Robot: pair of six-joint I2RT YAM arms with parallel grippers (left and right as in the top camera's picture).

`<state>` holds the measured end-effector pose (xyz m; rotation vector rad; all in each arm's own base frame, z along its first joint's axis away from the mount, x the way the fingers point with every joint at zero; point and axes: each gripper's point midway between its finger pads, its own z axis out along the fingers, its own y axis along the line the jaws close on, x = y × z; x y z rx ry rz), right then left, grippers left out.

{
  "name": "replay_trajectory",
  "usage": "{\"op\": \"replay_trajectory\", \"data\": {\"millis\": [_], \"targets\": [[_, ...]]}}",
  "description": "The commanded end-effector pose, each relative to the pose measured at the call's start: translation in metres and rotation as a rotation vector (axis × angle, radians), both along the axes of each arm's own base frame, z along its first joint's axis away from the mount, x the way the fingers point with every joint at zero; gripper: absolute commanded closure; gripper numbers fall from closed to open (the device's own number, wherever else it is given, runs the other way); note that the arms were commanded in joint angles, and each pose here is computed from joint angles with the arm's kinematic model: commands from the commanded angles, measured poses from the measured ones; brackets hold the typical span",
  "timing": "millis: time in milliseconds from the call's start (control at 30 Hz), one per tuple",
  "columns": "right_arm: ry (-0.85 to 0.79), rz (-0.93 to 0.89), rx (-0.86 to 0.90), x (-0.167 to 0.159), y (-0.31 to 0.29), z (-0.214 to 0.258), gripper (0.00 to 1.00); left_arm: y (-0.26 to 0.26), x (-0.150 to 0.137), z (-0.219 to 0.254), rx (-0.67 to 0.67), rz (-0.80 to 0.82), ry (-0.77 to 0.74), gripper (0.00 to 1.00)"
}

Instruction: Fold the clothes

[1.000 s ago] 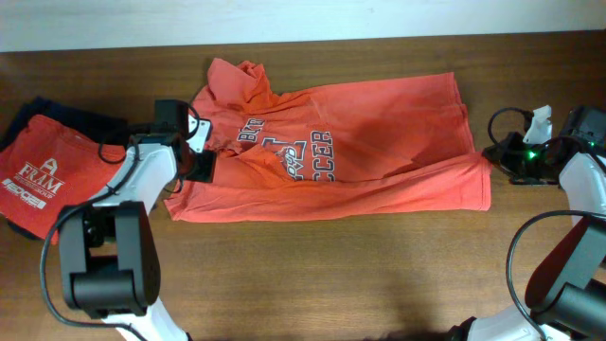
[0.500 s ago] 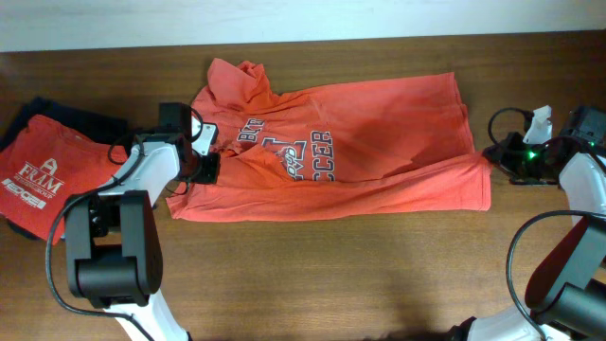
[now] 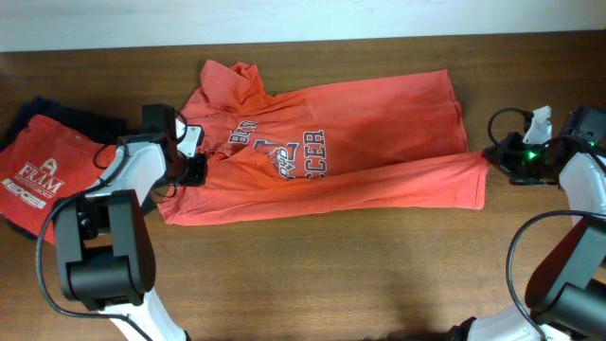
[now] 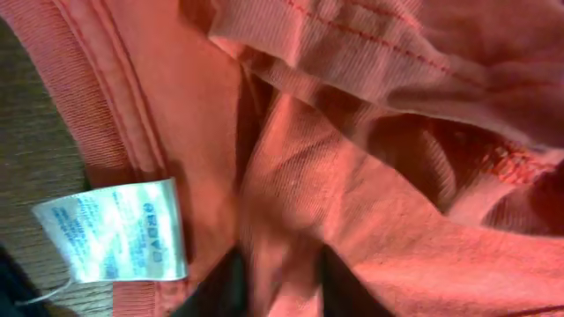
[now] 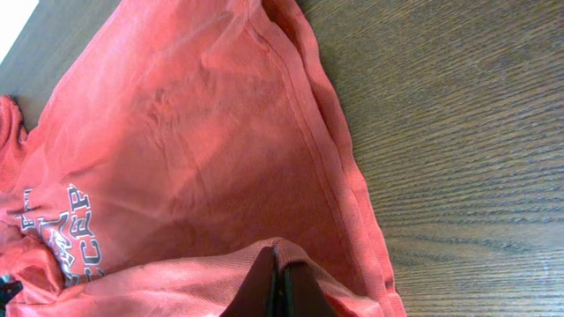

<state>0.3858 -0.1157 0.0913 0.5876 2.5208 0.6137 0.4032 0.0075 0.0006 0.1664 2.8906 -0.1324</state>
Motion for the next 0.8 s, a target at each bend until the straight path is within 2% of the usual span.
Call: {"op": "replay_trajectory", "data": {"millis": [0,133,200,233,300,633,767], "targets": [[0.005,-0.013,-0.041,-0.001,-0.007,0.003,0.96,0.010,-0.004,-0.009,0.025,0.022,0.032,0.63],[0.005,-0.013,-0.040,-0.001,-0.007,0.003,0.96,0.010,-0.003,-0.007,0.022,0.040,0.030,0.64],[0.005,-0.013,-0.040,-0.001,-0.007,0.003,0.96,0.010,-0.004,-0.008,0.022,0.040,0.033,0.73],[0.005,-0.013,-0.040,-0.001,-0.007,0.003,0.96,0.010,-0.005,-0.008,0.022,0.041,0.038,0.86],[0.005,-0.013,-0.040,-0.001,-0.007,0.003,0.96,0.010,-0.006,-0.008,0.022,0.040,0.043,0.96],[0.008,-0.015,-0.042,-0.001,-0.008,0.003,0.96,0.022,-0.002,0.000,0.022,0.069,0.033,1.00],[0.067,-0.051,-0.106,-0.009,-0.019,-0.005,0.96,0.042,0.006,0.015,0.026,0.122,-0.001,1.00]]}}
